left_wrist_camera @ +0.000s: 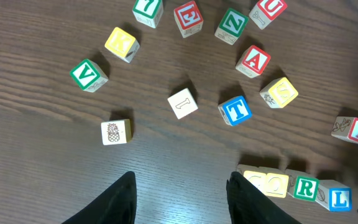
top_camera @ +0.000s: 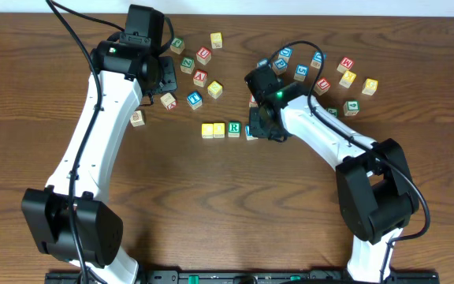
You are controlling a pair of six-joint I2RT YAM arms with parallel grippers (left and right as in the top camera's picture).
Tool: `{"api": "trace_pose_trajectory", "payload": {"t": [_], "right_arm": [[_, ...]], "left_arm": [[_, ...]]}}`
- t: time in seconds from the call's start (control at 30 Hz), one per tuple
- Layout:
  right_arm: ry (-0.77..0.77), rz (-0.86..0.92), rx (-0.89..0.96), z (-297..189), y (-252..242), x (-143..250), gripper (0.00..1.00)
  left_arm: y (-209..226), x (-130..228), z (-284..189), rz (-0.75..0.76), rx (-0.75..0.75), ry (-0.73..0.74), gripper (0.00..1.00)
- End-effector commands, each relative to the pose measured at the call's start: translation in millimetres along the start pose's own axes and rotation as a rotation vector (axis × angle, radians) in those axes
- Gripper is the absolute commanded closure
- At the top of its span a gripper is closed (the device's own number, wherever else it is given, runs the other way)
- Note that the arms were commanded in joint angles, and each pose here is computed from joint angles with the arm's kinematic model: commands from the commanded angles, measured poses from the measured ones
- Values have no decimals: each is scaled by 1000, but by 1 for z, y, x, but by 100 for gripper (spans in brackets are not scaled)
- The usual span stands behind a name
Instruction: Spell out CORL
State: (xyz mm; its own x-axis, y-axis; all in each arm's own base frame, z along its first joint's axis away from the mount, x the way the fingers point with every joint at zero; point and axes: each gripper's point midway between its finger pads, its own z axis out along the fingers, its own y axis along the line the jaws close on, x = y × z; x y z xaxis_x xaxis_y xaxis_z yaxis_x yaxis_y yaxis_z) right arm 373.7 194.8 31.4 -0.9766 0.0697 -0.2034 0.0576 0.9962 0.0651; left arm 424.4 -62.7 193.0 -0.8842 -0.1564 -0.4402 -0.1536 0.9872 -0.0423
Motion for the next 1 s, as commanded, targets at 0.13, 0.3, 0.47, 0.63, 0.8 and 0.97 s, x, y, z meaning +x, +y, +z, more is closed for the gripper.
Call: {"api": "trace_pose_trajectory", "payload": {"t": [0.13,0.3,0.47,0.63,0.8,0.97], "right_arm": [[58,9,-18,10,5,20,85],[66,-6,-30,10,12,24,85],[59,-13,-35,10,15,24,83],[35,-14,-52,10,20,19,82],[15,-16,-66,10,24,14,82],[15,-24,-68,10,27,16,83]], "left_arm": [[2,-11,-17,2,-1,-51,53],[2,-11,-17,3,-1,-51,53],[2,-11,-17,3,-1,-51,54],[2,-11,-17,3,-1,-51,54],[2,-11,-17,3,-1,-51,53],[2,-11,-17,3,-1,-51,54]]}}
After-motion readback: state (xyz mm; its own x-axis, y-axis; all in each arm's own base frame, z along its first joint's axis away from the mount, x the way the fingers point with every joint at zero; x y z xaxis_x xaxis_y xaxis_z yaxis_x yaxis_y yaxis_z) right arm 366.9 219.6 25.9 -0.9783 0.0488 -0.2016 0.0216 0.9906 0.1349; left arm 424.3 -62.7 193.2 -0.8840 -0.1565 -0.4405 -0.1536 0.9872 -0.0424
